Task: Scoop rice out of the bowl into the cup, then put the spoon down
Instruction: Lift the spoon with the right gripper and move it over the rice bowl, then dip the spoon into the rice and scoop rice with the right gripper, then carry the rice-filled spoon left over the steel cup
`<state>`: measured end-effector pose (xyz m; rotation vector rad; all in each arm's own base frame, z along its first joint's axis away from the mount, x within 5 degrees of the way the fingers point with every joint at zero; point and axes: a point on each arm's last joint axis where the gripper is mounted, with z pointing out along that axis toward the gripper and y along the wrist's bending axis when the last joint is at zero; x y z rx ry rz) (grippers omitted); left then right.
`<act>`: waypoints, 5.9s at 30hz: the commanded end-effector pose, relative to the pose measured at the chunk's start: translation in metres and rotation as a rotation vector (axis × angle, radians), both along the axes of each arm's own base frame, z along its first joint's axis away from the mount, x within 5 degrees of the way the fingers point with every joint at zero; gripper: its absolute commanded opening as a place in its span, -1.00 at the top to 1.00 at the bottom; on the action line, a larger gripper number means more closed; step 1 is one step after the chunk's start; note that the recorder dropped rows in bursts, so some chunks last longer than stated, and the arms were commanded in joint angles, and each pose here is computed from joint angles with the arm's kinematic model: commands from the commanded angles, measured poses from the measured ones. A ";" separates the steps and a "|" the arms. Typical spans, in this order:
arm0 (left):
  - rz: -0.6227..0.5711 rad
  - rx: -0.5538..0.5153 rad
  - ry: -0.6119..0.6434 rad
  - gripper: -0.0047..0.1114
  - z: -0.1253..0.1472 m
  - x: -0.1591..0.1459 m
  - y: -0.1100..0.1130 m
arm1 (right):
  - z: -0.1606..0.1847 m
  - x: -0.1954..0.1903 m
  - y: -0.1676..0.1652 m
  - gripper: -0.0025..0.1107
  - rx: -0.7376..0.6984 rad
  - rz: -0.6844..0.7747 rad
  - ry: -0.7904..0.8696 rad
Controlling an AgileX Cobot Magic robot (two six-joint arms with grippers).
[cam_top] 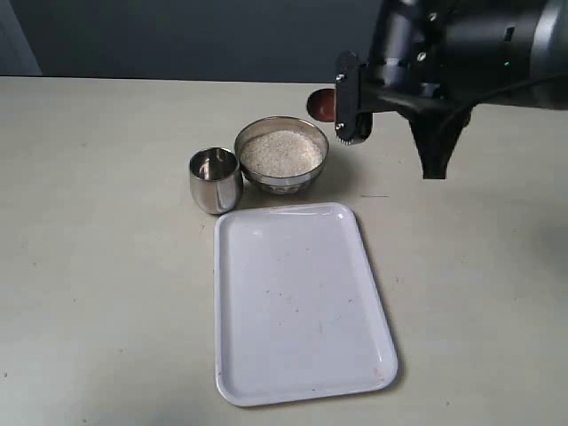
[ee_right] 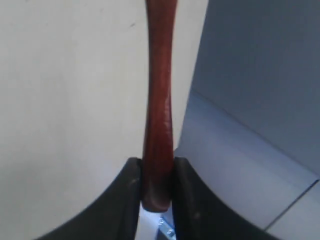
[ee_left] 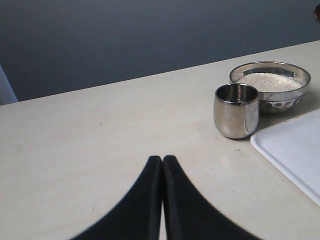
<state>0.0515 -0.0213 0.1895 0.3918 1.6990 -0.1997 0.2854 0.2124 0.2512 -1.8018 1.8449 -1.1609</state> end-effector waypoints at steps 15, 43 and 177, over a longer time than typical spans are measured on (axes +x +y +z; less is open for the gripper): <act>-0.001 -0.009 -0.019 0.91 0.002 0.000 0.000 | -0.073 0.033 0.058 0.97 -0.373 0.265 -0.300; -0.001 -0.009 -0.019 0.91 0.002 0.000 0.000 | -0.085 0.064 0.071 0.97 -0.359 0.279 -0.263; -0.001 -0.009 -0.019 0.91 0.002 0.000 0.000 | -0.084 0.046 0.114 0.97 0.300 0.097 0.335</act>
